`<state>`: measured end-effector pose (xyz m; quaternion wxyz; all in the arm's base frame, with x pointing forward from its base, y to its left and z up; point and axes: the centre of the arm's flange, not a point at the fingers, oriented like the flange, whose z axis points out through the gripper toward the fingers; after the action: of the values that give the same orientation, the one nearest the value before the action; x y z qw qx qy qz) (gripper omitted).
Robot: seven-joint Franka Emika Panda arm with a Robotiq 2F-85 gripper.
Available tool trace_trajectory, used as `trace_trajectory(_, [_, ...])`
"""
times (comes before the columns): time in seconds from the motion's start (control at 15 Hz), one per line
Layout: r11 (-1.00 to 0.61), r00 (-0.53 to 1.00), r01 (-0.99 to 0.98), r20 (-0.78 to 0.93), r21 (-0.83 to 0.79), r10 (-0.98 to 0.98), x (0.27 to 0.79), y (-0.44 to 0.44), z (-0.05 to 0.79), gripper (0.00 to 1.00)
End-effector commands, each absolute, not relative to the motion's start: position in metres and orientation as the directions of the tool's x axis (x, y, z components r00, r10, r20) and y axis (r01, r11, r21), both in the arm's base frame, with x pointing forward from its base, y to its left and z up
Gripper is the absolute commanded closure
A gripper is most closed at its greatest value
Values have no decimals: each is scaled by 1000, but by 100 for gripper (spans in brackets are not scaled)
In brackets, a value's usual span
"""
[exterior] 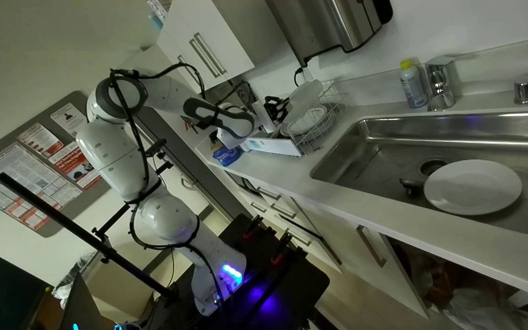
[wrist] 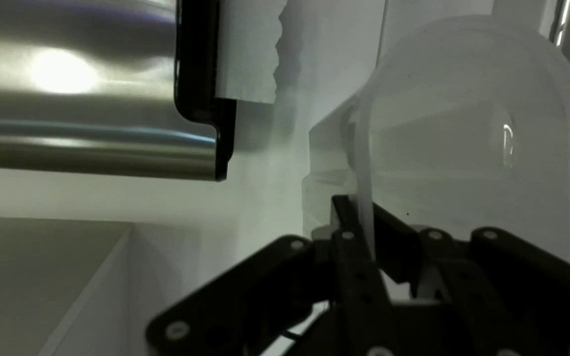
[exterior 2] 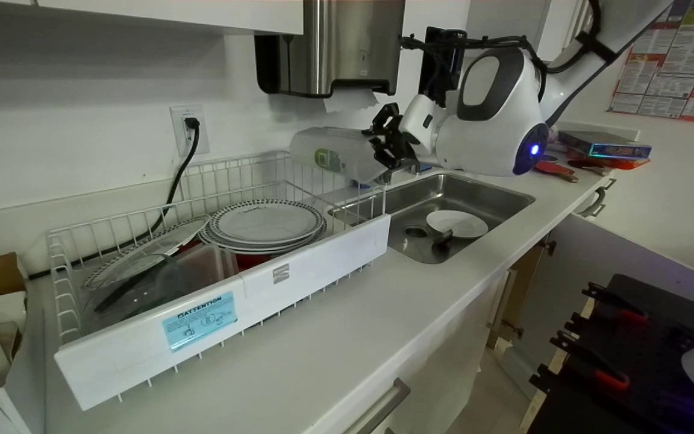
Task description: Put the container in the sink on the dish rack
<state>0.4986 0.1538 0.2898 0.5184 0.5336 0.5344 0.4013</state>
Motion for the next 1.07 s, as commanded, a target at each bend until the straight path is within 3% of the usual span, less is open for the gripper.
trace_trajectory(0.0, [71, 48, 104, -76, 992, 996, 489, 162, 299, 98])
trace_trajectory(0.47, [-22, -46, 109, 27, 994, 999, 495, 202, 301, 98])
trace_trajectory(1.0, [-68, -30, 141, 73, 988, 997, 538, 229, 276, 98])
